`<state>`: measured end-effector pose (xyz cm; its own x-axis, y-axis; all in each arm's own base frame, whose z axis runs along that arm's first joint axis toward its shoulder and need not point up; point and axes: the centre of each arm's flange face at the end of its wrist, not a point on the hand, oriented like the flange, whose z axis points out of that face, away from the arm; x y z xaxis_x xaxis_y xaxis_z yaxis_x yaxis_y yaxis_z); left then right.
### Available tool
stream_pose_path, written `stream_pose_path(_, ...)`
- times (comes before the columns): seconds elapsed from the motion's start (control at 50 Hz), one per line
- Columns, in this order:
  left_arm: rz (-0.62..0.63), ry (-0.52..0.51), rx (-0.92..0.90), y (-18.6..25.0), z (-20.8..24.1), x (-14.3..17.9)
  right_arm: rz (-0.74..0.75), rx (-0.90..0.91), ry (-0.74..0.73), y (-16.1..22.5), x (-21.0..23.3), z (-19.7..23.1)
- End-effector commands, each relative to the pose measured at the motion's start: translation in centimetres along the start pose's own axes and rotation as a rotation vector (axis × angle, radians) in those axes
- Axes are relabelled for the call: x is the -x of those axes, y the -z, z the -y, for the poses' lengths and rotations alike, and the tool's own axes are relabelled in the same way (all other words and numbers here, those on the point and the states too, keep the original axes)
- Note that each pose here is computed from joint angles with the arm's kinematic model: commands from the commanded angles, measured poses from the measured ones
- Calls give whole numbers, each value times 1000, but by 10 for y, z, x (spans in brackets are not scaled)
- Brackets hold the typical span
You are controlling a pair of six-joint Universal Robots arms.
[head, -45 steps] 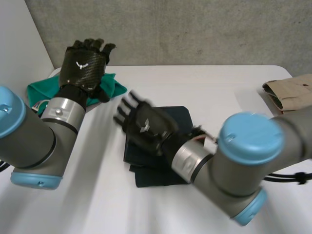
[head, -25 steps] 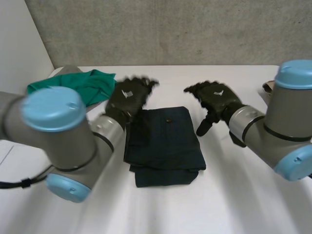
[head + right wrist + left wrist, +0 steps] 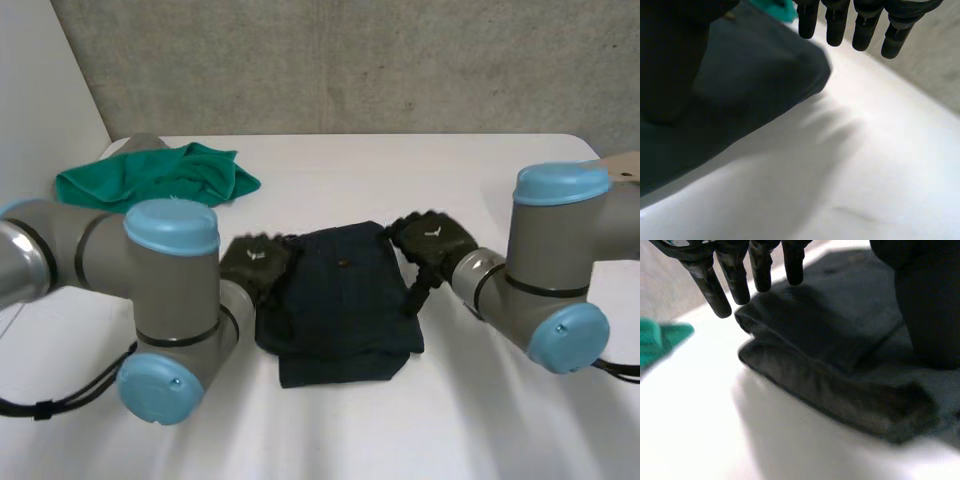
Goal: Fold the laundry.
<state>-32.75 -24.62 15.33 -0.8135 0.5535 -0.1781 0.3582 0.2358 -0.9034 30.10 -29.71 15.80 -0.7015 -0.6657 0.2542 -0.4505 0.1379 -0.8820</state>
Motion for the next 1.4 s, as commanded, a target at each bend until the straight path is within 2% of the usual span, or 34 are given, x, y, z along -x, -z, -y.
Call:
stream_pose_path(0.02,-44,3,-212,16,67,7,-51,-99,54,35,7,18)
stream_pose_path(0.14,-149,-3,-359,22,111,19,21,-162,101,67,55,5)
stream_pose_path(0.22,-330,-20,-412,30,130,10,83,-163,132,82,89,-23)
stream_pose_path(0.26,-415,-23,-414,36,135,5,81,-167,140,86,99,-35)
stream_pose_path(0.32,-459,-23,-412,36,136,3,40,-183,148,80,106,-47)
stream_pose_path(0.58,-488,-16,-370,28,121,-5,-91,-323,213,30,108,-50)
stream_pose_path(0.92,-485,-14,-379,31,125,-4,-118,-397,231,-10,97,-21)
stream_pose_path(1.14,-460,-35,-476,49,152,5,-264,-607,158,-18,0,55)
stream_pose_path(1.26,-451,-29,-562,61,171,8,-448,-703,148,-11,-99,88)
stream_pose_path(1.3,-451,-17,-575,63,175,9,-499,-722,136,-8,-126,92)
stream_pose_path(1.32,-451,-13,-581,65,177,10,-551,-738,126,-3,-155,95)
stream_pose_path(1.38,-454,5,-592,69,181,11,-617,-761,104,5,-200,93)
stream_pose_path(1.4,-455,8,-590,69,180,11,-641,-771,86,9,-228,88)
